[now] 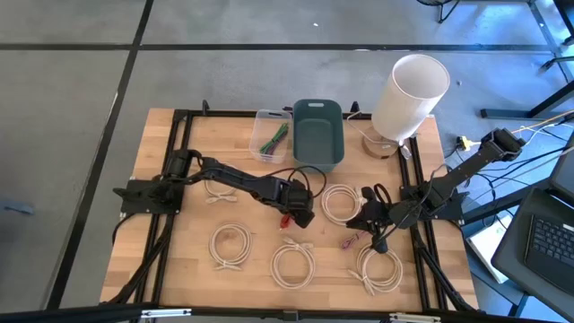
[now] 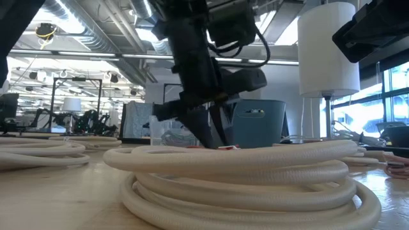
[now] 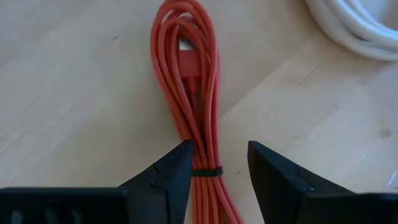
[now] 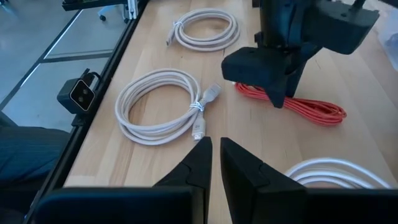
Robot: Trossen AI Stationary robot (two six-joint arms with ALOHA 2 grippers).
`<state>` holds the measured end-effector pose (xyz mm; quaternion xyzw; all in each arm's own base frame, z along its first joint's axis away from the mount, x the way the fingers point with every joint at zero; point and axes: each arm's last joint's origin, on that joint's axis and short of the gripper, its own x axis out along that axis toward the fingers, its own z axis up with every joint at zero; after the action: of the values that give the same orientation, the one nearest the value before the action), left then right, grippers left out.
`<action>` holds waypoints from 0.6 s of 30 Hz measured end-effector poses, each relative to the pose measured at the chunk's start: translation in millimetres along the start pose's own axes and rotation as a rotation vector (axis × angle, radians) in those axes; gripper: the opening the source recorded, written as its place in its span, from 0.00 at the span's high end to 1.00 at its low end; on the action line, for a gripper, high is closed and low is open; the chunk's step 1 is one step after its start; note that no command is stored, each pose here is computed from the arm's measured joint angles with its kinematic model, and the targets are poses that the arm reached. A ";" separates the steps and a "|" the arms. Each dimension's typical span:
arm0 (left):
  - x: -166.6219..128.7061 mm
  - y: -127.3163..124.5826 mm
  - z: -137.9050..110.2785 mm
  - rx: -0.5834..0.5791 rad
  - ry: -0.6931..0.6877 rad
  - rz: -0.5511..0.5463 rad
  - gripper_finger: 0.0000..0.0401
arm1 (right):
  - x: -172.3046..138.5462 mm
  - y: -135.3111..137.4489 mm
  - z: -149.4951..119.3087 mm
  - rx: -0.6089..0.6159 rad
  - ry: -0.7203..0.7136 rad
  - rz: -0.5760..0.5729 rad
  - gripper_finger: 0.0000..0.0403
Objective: Pick and place USB-C Cables
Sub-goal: Put the red USB cable into the transparent bin
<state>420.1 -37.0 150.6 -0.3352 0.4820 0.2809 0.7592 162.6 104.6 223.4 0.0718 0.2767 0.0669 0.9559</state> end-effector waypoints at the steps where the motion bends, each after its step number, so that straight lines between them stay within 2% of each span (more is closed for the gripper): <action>1: 1.4 1.5 -0.4 -0.002 0.001 0.001 0.63 | 0.0 0.0 -0.1 0.000 0.001 0.000 0.91; 13: 8.7 9.5 -6.7 0.013 -0.006 0.018 0.63 | 0.0 0.0 0.0 0.000 0.000 -0.001 0.91; 18: 9.1 8.8 -9.4 0.093 -0.026 0.039 0.72 | 0.0 -0.1 0.0 0.000 -0.001 -0.003 0.91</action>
<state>411.8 -38.0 137.1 -0.2863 0.4912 0.2772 0.7746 162.6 104.5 223.4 0.0712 0.2764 0.0655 0.9562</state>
